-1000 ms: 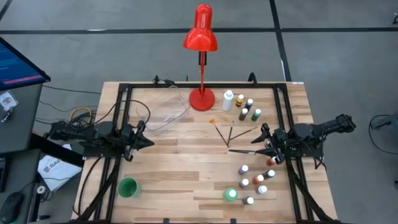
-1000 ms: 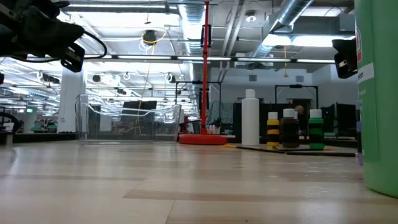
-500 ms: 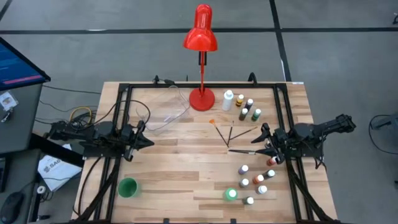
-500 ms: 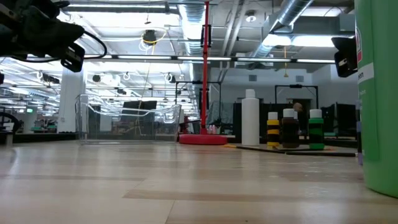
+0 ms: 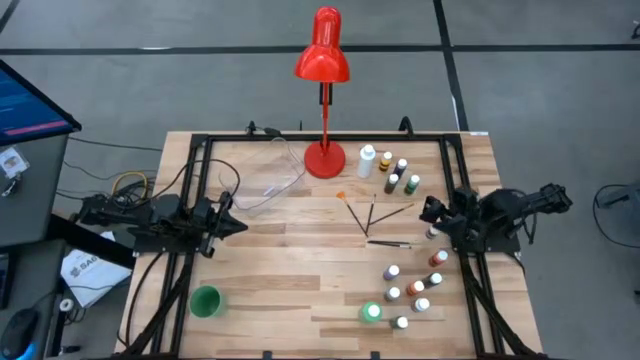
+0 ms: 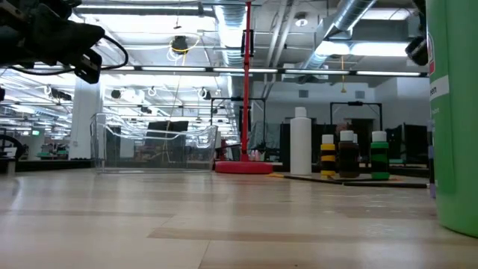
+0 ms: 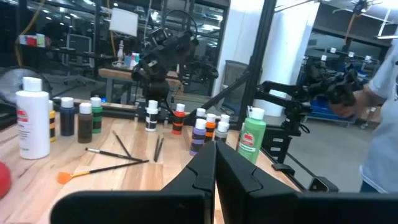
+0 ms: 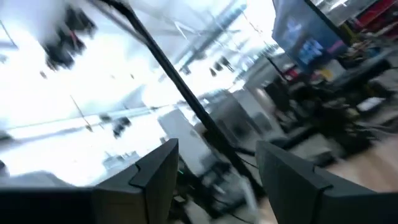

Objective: Pick & Place Paint Supplies
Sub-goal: Put the black paintbrush into the green cup

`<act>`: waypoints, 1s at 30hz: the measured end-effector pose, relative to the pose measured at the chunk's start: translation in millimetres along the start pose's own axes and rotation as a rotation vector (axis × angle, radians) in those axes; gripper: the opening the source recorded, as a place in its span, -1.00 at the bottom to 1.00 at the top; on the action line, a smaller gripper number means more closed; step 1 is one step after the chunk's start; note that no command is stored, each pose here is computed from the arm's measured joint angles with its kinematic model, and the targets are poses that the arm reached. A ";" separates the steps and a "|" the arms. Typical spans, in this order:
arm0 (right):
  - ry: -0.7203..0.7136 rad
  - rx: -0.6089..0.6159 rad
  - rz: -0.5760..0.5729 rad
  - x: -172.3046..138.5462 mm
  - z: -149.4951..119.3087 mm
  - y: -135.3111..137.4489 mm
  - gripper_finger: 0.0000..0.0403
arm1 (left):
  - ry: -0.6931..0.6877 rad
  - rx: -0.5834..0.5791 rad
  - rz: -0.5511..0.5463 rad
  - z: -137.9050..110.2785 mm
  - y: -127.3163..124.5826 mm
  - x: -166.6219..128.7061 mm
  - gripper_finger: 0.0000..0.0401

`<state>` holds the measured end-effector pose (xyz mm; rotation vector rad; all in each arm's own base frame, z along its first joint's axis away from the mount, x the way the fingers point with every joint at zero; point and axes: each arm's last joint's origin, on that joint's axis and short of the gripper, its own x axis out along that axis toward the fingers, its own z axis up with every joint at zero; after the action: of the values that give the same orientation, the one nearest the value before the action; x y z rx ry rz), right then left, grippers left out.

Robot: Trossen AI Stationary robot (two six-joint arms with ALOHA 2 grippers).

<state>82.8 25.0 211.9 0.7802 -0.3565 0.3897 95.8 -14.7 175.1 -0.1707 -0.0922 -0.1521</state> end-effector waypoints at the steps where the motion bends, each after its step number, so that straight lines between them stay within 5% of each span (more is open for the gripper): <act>1: -0.017 0.024 0.015 0.0 1.7 1.5 0.04 | -0.004 0.000 0.000 0.4 0.0 0.0 -0.99; 8: -0.100 0.066 0.064 -0.6 9.6 6.5 0.04 | -0.007 0.000 -0.001 0.6 -0.1 0.0 -0.99; 20: -0.277 0.048 -0.126 -1.0 17.8 -0.9 0.04 | -0.014 0.000 -0.002 1.3 -0.2 0.0 -0.99; 30: -0.090 -0.108 -0.340 19.9 62.5 36.2 0.04 | -0.014 0.000 -0.002 1.3 -0.2 0.0 -0.99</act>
<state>73.0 6.7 283.9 0.7378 -0.3188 0.0160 95.7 -14.6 176.4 -0.1716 -0.1058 -0.1533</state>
